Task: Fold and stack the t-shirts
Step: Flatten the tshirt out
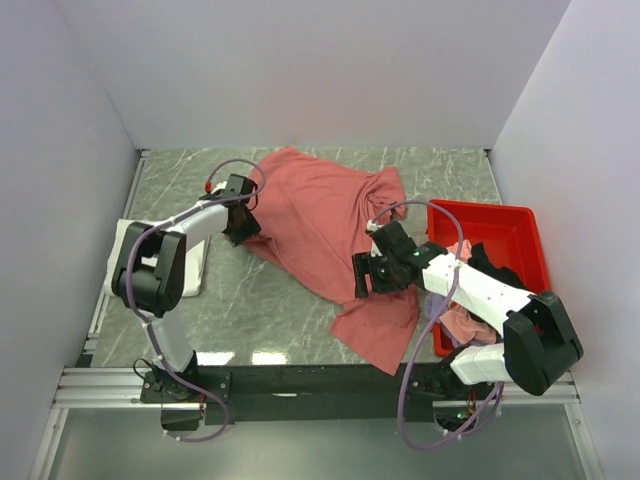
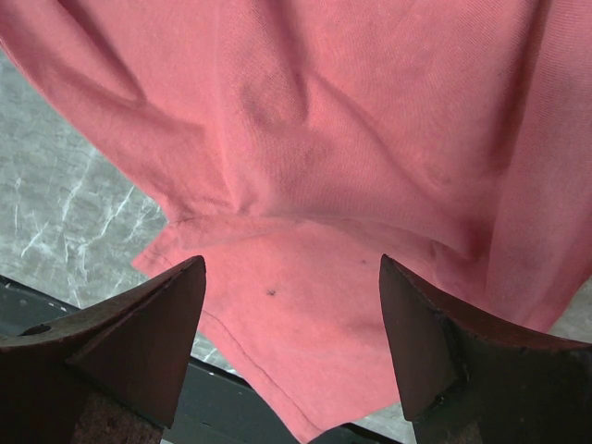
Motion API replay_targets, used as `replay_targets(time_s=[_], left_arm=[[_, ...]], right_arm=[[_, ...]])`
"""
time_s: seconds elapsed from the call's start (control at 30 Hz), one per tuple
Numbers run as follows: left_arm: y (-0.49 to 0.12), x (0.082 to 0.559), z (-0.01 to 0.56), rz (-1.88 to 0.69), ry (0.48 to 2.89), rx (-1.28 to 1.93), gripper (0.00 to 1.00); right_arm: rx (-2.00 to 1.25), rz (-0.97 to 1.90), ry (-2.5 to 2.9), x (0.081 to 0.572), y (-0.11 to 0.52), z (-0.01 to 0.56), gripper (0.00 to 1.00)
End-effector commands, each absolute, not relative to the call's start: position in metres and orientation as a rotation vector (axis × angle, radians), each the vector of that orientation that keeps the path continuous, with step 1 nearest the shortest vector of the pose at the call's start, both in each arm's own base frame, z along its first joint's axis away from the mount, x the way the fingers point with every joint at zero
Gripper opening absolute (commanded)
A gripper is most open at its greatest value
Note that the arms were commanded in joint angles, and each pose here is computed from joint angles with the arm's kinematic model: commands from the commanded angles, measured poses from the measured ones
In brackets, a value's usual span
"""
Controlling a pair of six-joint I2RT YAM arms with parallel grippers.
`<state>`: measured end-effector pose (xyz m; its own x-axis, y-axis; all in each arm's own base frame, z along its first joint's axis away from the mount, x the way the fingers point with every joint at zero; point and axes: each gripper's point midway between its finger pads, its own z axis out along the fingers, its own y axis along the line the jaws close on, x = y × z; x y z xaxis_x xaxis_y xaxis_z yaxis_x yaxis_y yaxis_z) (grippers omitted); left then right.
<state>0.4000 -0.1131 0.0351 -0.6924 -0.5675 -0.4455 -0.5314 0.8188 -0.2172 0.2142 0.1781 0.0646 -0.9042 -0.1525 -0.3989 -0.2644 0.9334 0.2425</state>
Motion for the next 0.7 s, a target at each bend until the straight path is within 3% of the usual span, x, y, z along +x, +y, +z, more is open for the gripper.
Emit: replay_targets(time_s=[0.0,0.1,0.27,0.67], left_arm=[[-0.107,0.404,0.074,-0.125,2.404,-0.792,0.49],[-0.105,0.411,0.074,-0.103,2.403,-0.792,0.5],[-0.109,0.419,0.058,-0.098,2.441,-0.793,0.43],[-0.102,0.422,0.037,-0.04,2.437,-0.836,0.37]], right_arm=[[-0.303,0.389,2.7,0.22,0.175,0.062,0.82],[-0.299,0.389,2.7,0.22,0.175,0.062,0.82],[-0.294,0.386,2.704,0.219,0.174,0.06,0.82],[-0.294,0.376,2.707,0.219,0.174,0.059,0.82]])
